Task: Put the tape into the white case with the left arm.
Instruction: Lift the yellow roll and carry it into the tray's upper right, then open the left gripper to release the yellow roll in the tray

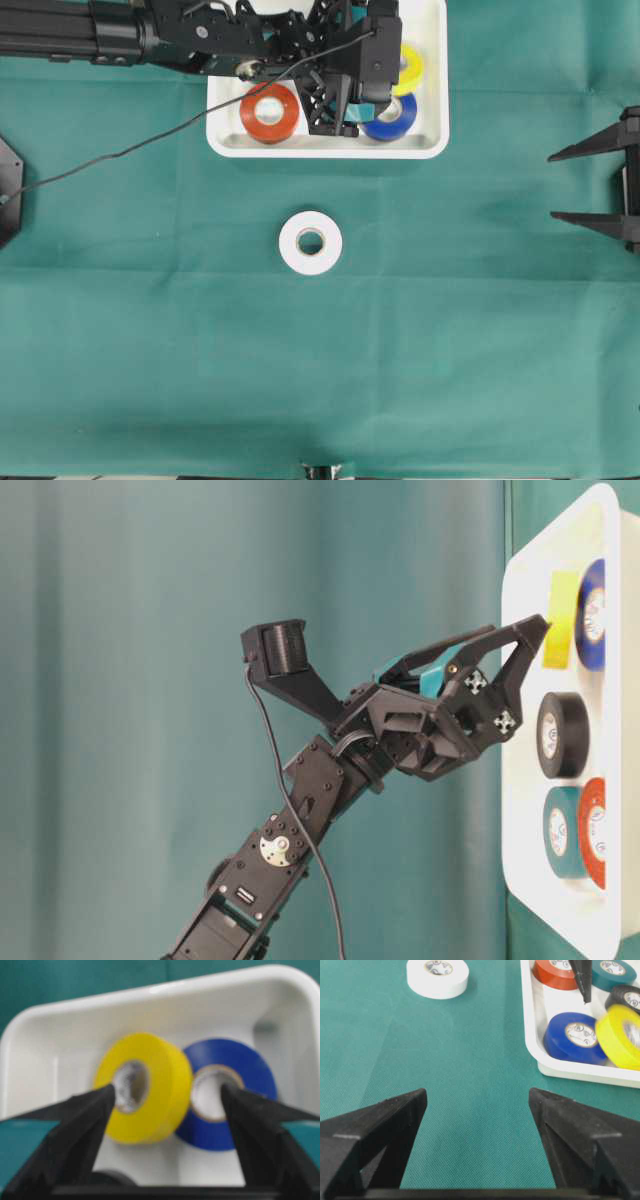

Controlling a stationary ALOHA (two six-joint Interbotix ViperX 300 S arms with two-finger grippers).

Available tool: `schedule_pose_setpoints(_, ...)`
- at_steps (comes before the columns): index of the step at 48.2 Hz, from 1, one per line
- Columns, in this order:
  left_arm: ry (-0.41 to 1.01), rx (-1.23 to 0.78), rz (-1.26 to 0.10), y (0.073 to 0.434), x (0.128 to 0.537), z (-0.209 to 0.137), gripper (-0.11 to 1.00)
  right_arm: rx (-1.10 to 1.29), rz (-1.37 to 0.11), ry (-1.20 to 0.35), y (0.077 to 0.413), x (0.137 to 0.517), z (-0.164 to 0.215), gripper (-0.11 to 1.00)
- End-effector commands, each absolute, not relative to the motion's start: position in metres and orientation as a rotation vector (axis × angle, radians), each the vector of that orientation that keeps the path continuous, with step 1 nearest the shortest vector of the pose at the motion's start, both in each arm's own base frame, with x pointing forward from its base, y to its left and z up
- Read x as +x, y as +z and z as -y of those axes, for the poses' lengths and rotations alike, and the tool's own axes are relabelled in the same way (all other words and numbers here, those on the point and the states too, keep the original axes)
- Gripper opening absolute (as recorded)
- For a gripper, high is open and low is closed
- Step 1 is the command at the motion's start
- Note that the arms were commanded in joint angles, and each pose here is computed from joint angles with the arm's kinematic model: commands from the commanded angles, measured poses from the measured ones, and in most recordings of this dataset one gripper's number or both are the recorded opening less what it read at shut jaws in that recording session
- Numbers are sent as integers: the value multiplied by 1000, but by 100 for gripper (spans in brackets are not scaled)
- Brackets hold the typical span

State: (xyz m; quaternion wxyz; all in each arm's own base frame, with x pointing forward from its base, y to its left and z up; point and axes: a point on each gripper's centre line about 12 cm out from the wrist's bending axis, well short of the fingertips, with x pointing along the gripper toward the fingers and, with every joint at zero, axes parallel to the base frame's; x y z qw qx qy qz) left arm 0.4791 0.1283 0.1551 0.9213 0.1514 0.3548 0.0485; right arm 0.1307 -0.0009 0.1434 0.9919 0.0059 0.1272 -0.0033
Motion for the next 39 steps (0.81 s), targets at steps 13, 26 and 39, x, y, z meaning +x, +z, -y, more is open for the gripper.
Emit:
schedule_pose_setpoints(13, 109, 313, -694, 174, 480, -129, 85, 14, -240, -7, 148, 133, 1, 86)
schedule_pose_setpoints(26, 94, 316, -695, 181, 472, -119, 85, 14, -240, -7, 148, 133, 1, 86)
schedule_pose_setpoints(39, 54, 328, -687, 191, 452, -93, 85, 14, -240, -7, 148, 133, 1, 86)
